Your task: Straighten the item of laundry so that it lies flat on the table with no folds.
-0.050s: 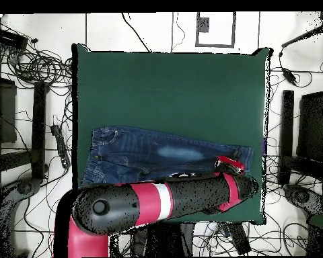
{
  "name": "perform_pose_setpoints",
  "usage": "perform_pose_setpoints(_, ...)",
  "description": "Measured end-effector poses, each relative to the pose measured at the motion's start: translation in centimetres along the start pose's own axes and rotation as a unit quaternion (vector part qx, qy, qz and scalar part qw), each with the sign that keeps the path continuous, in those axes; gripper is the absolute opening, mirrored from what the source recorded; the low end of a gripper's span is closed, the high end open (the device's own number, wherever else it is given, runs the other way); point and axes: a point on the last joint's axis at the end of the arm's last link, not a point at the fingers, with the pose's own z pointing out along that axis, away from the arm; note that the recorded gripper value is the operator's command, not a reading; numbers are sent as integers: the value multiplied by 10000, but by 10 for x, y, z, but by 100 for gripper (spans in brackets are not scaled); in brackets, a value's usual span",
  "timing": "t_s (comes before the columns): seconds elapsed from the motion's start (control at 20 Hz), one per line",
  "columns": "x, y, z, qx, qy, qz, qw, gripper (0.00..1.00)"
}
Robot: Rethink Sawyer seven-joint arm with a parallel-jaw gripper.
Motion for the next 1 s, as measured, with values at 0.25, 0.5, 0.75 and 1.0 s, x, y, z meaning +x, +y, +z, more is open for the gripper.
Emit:
perform_pose_setpoints(0.25, -11, -1, 4, -32, -273, 35, 9996, 0)
perform_pose_setpoints(0.5, -25, 6, 9, -248, -691, 129, 9972, 0)
perform_pose_setpoints(0.75, -44, 20, 12, -653, -1244, 278, 9897, 0)
perform_pose_setpoints(1.0, -54, 29, 12, -904, -1537, 353, 9833, 0)
